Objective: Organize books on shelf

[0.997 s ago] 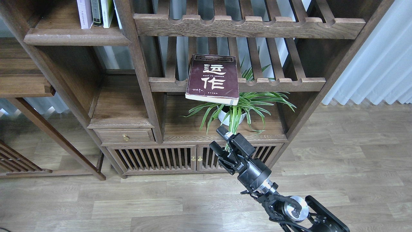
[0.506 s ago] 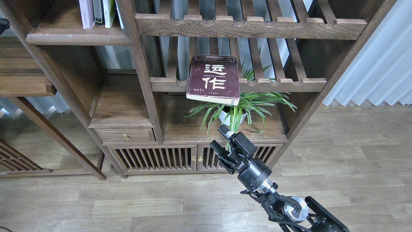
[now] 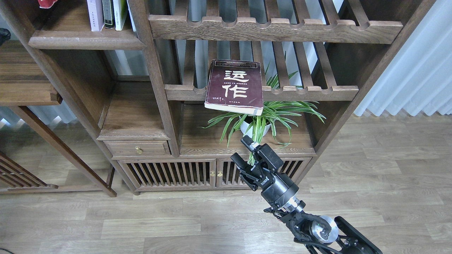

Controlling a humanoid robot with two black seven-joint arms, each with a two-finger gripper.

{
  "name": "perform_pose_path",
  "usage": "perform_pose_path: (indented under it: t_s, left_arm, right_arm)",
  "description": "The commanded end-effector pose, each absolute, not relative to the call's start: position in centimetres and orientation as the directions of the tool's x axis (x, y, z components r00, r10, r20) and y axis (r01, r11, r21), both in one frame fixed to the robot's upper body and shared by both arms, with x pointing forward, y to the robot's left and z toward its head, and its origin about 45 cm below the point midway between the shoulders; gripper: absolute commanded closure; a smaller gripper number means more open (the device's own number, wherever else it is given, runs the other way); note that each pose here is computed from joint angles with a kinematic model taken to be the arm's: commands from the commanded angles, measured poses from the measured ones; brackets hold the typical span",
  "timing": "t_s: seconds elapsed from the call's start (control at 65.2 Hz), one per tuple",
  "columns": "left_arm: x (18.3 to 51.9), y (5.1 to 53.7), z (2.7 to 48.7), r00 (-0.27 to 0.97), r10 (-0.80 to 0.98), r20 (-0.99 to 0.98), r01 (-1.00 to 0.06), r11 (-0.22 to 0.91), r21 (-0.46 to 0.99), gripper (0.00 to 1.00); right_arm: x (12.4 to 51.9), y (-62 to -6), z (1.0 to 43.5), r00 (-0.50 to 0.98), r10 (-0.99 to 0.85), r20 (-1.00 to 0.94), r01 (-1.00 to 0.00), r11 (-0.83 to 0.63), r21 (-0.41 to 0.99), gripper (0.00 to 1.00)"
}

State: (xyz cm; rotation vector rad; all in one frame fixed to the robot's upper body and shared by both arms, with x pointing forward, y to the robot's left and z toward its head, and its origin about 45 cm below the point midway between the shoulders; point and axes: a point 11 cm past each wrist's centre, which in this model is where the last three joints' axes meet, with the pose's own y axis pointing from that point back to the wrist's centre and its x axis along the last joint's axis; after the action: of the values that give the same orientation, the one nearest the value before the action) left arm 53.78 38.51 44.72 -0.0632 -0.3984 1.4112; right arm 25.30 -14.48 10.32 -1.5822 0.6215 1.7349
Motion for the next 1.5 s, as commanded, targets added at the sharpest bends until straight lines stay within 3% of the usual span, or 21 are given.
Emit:
perform_pose_path:
  t_s: [0.0, 0.276, 0.751, 0.767, 0.782, 0.843, 0.889, 1.058, 1.303, 1.487]
  left_arm:
    - [53.9, 39.1, 43.5, 0.055, 0.983, 0.177, -0.963, 0.099, -0.252, 0.96]
    - [54.0, 39.6, 44.3, -0.011, 0.985, 0.173, -0.964, 0.036, -0.263, 0.96]
    - [53.9, 39.4, 44.5, -0.009, 0.982, 0.191, -0.955, 0.048, -0.291, 0.92]
    - [54.0, 39.3, 44.5, -0.008, 0.982, 0.189, -0.955, 0.048, -0.291, 0.91]
    - [54.1, 39.1, 44.4, -0.01, 0.983, 0.185, -0.956, 0.044, -0.29, 0.76]
    - [54.5, 37.8, 43.9, -0.016, 0.986, 0.163, -0.954, 0.034, -0.296, 0.59]
    - [54.7, 37.0, 43.7, -0.014, 0.99, 0.142, -0.952, 0.03, -0.304, 0.59]
    - [55.0, 35.9, 43.6, -0.035, 0.997, 0.071, -0.945, -0.01, -0.327, 0.4]
    - [55.4, 33.1, 45.5, 0.055, 0.997, 0.046, -0.921, 0.068, -0.383, 0.16]
    - [54.9, 32.6, 48.0, 0.107, 0.992, 0.062, -0.89, 0.123, -0.439, 0.12]
  right_arm:
    - [25.3, -14.4, 10.4, -0.011, 0.176, -0.984, -0.758, -0.643, -0.107, 0.05]
    - [25.5, -15.0, 10.8, 0.003, 0.172, -0.985, -0.762, -0.637, -0.114, 0.05]
    - [25.8, -15.4, 11.0, 0.01, 0.176, -0.984, -0.769, -0.628, -0.12, 0.05]
    - [25.8, -15.3, 11.0, 0.01, 0.177, -0.984, -0.769, -0.628, -0.121, 0.05]
    - [25.8, -15.3, 11.0, 0.01, 0.179, -0.984, -0.769, -0.628, -0.122, 0.05]
    - [25.8, -15.3, 11.0, 0.01, 0.179, -0.984, -0.769, -0.628, -0.122, 0.05]
    - [25.8, -15.3, 11.0, 0.01, 0.18, -0.984, -0.77, -0.626, -0.122, 0.05]
    - [25.8, -15.4, 11.0, 0.009, 0.184, -0.983, -0.774, -0.621, -0.123, 0.05]
    - [26.1, -15.9, 11.1, 0.014, 0.19, -0.982, -0.787, -0.603, -0.128, 0.05]
    - [26.3, -16.2, 11.2, 0.018, 0.192, -0.981, -0.794, -0.594, -0.131, 0.05]
